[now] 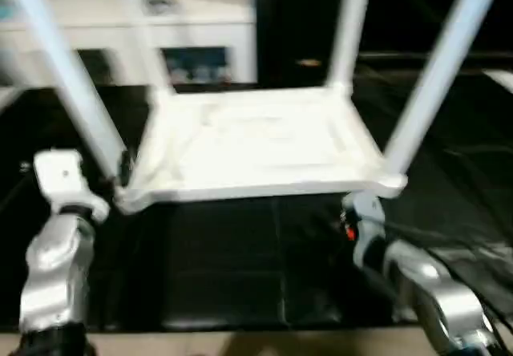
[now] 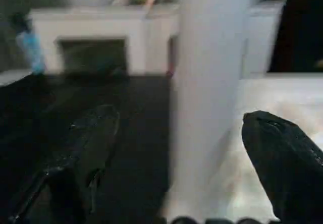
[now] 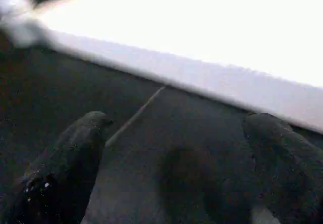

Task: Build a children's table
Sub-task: Rotate table base

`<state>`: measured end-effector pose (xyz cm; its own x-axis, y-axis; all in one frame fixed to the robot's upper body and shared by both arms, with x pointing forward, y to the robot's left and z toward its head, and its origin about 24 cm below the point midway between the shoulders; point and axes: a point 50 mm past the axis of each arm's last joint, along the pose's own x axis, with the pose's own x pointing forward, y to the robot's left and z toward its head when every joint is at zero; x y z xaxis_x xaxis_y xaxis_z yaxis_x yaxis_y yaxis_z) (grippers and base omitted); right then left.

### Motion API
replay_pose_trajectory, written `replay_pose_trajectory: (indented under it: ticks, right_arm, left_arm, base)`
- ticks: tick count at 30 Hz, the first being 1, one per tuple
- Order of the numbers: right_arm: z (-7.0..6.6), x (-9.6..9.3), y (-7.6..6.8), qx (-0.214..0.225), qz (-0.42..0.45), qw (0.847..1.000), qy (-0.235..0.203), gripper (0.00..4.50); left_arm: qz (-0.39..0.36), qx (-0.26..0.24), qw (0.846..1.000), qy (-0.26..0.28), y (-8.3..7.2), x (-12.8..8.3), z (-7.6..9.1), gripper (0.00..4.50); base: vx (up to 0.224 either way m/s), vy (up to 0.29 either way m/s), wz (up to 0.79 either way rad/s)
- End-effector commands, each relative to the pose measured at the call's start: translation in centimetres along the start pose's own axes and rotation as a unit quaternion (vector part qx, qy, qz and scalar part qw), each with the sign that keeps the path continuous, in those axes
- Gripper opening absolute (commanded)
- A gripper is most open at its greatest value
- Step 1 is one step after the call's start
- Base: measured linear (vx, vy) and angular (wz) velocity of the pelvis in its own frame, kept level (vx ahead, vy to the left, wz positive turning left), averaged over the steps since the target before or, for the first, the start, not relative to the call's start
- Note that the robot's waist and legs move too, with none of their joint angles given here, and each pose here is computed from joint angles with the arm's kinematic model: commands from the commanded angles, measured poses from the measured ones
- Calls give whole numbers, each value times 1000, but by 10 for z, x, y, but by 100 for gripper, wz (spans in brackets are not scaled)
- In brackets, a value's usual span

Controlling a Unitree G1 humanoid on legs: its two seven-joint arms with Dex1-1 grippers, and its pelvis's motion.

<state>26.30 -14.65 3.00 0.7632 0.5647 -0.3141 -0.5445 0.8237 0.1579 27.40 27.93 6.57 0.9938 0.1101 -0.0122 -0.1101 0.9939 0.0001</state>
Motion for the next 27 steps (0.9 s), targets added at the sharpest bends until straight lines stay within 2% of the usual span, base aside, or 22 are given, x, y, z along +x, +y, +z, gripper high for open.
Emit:
replay_pose_trajectory:
  ticks: [1,4,6,9,15,18,21,23,24,27]
  right_arm:
    - [5,9,1,-7,-16,1000,-2,450]
    - [10,14,0,-13,-30,999,-9,450]
    - [17,20,-3,-3,-40,999,-21,450]
    - [22,23,-5,-4,-44,999,-21,450]
    - [12,23,3,0,-18,1000,2,450]
    - [8,23,5,18,-9,1000,16,450]
    - [2,24,6,13,-9,999,30,450]
    - [1,25,4,8,-19,999,35,450]
    - [1,25,3,7,-21,999,35,450]
    - [2,28,0,9,-30,999,36,450]
  left_arm:
    - [-31,-17,999,-5,0,7,8,446]
    - [-39,-32,999,-7,1,13,13,446]
    - [-73,-58,996,-13,-5,21,22,446]
    - [-87,-50,995,-5,-5,28,25,446]
    - [-82,-41,996,9,3,37,24,446]
    - [-123,-52,991,19,-1,41,24,446]
    - [-180,-88,979,24,-10,42,26,446]
    - [-242,-125,962,26,-18,36,28,446]
    - [-252,-127,959,27,-19,35,29,446]
    - [-332,-139,932,40,-28,21,30,446]
  base:
    - [-7,-73,17]
    - [-2,-24,6]
    - [0,0,0]
    - [0,0,0]
    - [10,-2,1]
    - [68,-14,5]
    - [0,0,0]
    - [0,0,0]
    - [0,0,0]
    - [0,0,0]
